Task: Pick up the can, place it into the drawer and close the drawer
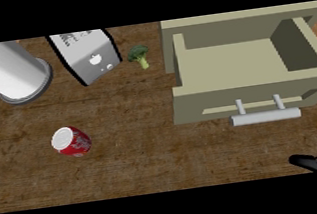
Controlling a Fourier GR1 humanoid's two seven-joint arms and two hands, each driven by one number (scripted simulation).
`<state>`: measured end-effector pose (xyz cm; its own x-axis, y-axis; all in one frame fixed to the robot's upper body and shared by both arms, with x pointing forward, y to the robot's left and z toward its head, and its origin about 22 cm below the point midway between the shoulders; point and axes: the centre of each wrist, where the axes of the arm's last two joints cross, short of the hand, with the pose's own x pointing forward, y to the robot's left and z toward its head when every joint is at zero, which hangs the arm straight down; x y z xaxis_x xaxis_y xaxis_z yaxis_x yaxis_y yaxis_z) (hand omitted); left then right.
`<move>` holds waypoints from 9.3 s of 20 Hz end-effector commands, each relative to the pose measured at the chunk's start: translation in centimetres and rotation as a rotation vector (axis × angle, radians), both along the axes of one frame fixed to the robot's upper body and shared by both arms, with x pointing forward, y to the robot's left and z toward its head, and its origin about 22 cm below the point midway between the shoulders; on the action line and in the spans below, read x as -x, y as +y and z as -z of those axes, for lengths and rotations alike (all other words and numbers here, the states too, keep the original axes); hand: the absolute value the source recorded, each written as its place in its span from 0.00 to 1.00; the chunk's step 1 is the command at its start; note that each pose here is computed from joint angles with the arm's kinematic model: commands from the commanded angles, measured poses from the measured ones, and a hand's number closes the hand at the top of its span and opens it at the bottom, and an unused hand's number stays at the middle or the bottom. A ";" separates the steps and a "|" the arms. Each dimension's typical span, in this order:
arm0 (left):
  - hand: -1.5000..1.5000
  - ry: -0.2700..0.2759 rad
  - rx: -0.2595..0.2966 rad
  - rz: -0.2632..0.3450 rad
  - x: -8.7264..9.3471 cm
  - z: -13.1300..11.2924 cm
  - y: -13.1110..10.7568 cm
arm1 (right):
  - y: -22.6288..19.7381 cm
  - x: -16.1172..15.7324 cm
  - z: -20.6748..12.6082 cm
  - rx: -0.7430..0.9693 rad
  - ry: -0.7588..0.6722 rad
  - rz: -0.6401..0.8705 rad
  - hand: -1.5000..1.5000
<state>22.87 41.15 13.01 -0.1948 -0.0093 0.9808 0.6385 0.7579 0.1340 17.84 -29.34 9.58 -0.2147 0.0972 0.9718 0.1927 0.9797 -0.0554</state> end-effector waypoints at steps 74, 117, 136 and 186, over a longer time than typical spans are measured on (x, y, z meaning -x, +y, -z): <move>0.00 0.426 0.055 -0.195 -5.4 21.0 -1.2 | -10.0 8.7 -1.8 -0.013 0.002 -0.014 0.00; 1.00 0.236 0.441 -0.634 -12.8 17.2 -17.8 | -7.2 12.0 -2.2 -0.038 0.009 0.016 0.00; 1.00 0.111 0.358 -0.640 -12.8 0.1 -26.5 | -6.5 11.2 -2.0 -0.044 0.014 0.011 0.00; 1.00 0.126 0.161 -0.655 -18.6 -4.7 -42.4 | -6.3 9.5 -2.6 -0.070 -0.012 -0.046 0.00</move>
